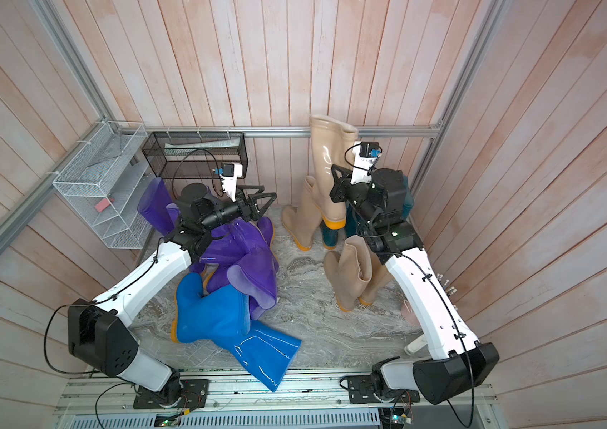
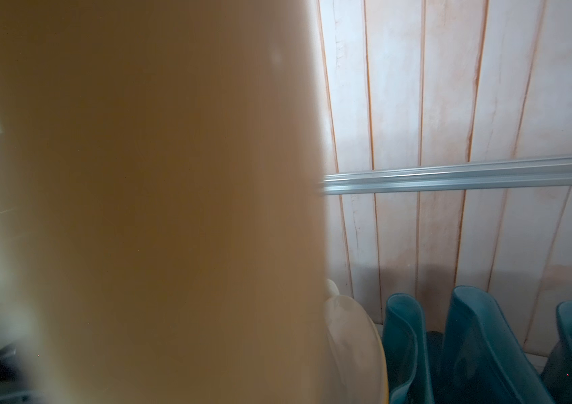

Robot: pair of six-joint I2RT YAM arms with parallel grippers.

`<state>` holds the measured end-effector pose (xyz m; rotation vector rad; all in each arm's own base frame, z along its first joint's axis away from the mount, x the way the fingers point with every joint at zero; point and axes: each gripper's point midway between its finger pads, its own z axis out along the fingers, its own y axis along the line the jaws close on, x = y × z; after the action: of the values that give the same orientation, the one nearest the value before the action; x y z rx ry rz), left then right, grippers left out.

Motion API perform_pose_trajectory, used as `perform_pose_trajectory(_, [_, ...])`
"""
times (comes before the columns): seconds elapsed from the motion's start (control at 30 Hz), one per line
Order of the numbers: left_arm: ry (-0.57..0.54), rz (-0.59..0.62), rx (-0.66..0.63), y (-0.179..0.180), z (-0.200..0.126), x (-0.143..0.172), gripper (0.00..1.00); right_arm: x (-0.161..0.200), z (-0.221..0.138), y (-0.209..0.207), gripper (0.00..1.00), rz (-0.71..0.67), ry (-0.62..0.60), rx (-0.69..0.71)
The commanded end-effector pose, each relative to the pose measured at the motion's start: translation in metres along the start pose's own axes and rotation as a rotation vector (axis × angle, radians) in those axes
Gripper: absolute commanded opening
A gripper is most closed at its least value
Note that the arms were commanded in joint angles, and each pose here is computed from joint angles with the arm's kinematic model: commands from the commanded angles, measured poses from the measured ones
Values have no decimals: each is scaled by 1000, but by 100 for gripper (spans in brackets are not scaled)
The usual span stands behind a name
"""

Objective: Match and arrange rain boots in pairs
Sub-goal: Adjust the rain boot at the center of the board.

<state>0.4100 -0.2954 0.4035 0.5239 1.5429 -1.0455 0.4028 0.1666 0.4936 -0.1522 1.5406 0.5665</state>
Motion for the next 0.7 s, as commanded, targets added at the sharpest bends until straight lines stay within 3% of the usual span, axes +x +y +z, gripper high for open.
perform_pose_trajectory(0.0, [-2,10,-133,24,10,11,86,-60,-9,25,0,12,-162,-93])
perform_pose_trajectory(0.1, [-12,-15,-172,29,14,18,87,-69,-13,33,0,18,-183,-120])
perform_pose_trajectory(0.3, [82,-14,-280,35,52,45,92,-89,-20,17,0,-29,-235,-3])
perform_pose_trajectory(0.37, [104,12,-338,37,68,51,98,-89,-20,12,0,-41,-242,27])
perform_pose_trajectory(0.67, [156,148,-570,51,106,86,100,-87,-22,-4,0,-94,-252,112])
